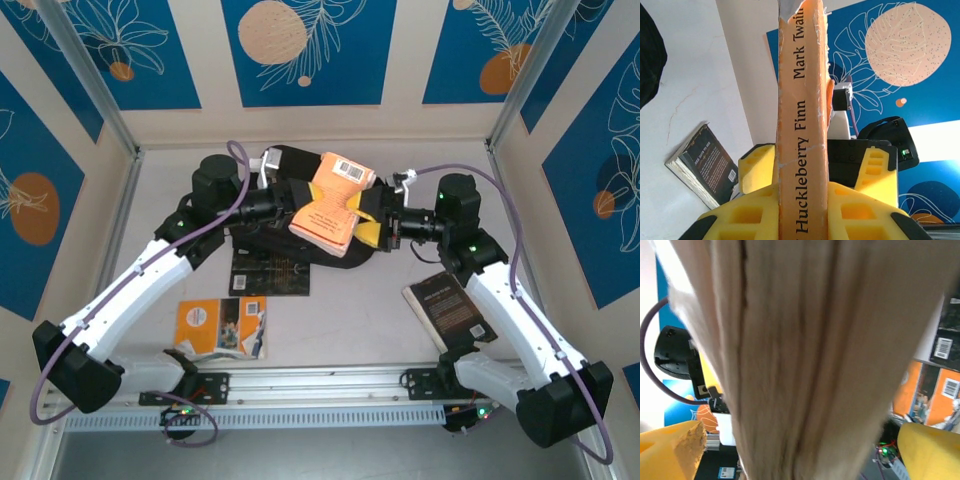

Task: Pack the student bag
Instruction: Pass the book.

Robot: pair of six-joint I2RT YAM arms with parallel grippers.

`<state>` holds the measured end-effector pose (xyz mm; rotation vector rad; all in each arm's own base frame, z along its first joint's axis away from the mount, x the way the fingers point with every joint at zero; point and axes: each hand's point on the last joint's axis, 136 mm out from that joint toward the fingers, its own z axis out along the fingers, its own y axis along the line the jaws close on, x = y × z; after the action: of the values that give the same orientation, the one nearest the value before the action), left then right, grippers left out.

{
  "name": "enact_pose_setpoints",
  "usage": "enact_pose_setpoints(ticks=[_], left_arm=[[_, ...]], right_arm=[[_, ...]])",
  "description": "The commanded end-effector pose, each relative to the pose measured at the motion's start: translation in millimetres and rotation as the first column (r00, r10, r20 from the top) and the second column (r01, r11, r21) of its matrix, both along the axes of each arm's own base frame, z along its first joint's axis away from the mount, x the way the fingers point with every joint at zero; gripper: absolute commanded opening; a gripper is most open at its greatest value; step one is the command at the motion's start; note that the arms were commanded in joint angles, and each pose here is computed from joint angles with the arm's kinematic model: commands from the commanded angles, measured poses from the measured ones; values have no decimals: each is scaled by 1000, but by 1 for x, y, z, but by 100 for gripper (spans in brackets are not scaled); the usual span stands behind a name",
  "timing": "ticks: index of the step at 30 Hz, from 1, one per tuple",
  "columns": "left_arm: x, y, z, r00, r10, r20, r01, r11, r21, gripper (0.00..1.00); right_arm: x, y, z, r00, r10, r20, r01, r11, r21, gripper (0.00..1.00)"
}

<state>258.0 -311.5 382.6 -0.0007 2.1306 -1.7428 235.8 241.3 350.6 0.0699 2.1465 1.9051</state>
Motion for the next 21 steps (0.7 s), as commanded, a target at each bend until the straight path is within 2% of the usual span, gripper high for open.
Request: enact_pose_setpoints(ticks=[1,3,7,8,10,12,14,18,21], left_arm=[[-10,-6,27,996,-44,81,47,998,-34,0],[-12,-5,18,996,-48,80,46,999,23,0],[-18,-7,4,993,-88,74,79,990,116,0],[-20,-9,3,992,-99,74,89,988,128,3],[-23,-13,-1,991,-117,72,104,981,161,14],[-25,-16,-7,988,-135,71,118,972,204,30],[-26,-18,-12,987,-149,66,130,964,231,45],[-24,-21,-12,985,-158,73,137,963,234,56],[-25,-26,-9,981,-177,75,158,965,207,55]], right_arm=[[3,3,20,998,-20,51,17,998,57,90],[4,1,22,998,-35,50,32,998,59,79],[4,0,17,999,-38,1,38,999,37,45],[4,-1,15,999,-40,-8,41,999,33,40],[2,-1,13,999,-38,-17,38,999,27,26],[2,-1,11,999,-35,-21,35,999,10,11],[-1,-2,11,1000,-28,-14,28,999,-16,1],[-6,-6,11,1000,7,2,-7,999,-45,0],[-9,-12,11,999,39,2,-39,999,-38,0]])
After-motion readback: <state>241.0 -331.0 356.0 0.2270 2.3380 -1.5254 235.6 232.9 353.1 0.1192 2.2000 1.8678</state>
